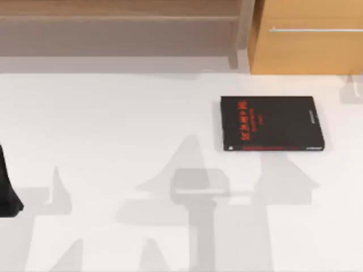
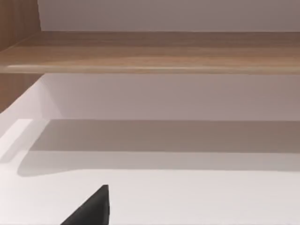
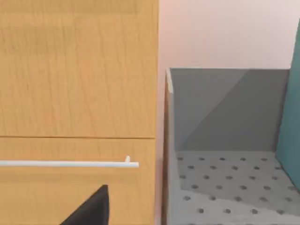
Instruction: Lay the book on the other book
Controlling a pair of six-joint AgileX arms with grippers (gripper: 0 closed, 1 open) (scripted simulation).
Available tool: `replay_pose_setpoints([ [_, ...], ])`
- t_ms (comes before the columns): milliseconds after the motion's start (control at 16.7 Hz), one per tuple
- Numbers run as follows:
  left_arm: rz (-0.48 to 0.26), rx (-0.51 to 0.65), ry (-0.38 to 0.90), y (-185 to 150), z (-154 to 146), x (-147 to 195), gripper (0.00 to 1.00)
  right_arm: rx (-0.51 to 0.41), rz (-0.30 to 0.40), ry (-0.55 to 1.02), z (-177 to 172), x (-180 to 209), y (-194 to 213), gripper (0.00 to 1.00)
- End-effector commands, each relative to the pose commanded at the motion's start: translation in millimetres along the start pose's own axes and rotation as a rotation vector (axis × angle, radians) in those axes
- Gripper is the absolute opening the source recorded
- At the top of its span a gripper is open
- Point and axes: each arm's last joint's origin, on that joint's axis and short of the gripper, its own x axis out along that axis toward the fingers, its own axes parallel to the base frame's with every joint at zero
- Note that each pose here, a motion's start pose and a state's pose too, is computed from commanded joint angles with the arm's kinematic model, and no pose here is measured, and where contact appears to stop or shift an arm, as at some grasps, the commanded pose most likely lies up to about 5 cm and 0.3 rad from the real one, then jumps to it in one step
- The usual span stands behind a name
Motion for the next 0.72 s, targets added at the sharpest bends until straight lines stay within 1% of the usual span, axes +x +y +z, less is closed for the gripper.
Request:
replay_pose_setpoints([
  [180,0.0,0.0,0.0,0,0,0,1.0,-0.003,0.0,-0.007,0,58,-38,1.0],
  [360,0.0,0.0,0.0,0,0,0,1.0,0.002,0.001,0.006,-24,110,-80,1.0],
  [540,0.0,0.0,0.0,0,0,0,1.0,0.003,0.001,0.006,-49,143,-115,1.0],
  [720,0.0,0.0,0.0,0,0,0,1.0,0.0,0.0,-0.001,-66,161,-137,1.0],
])
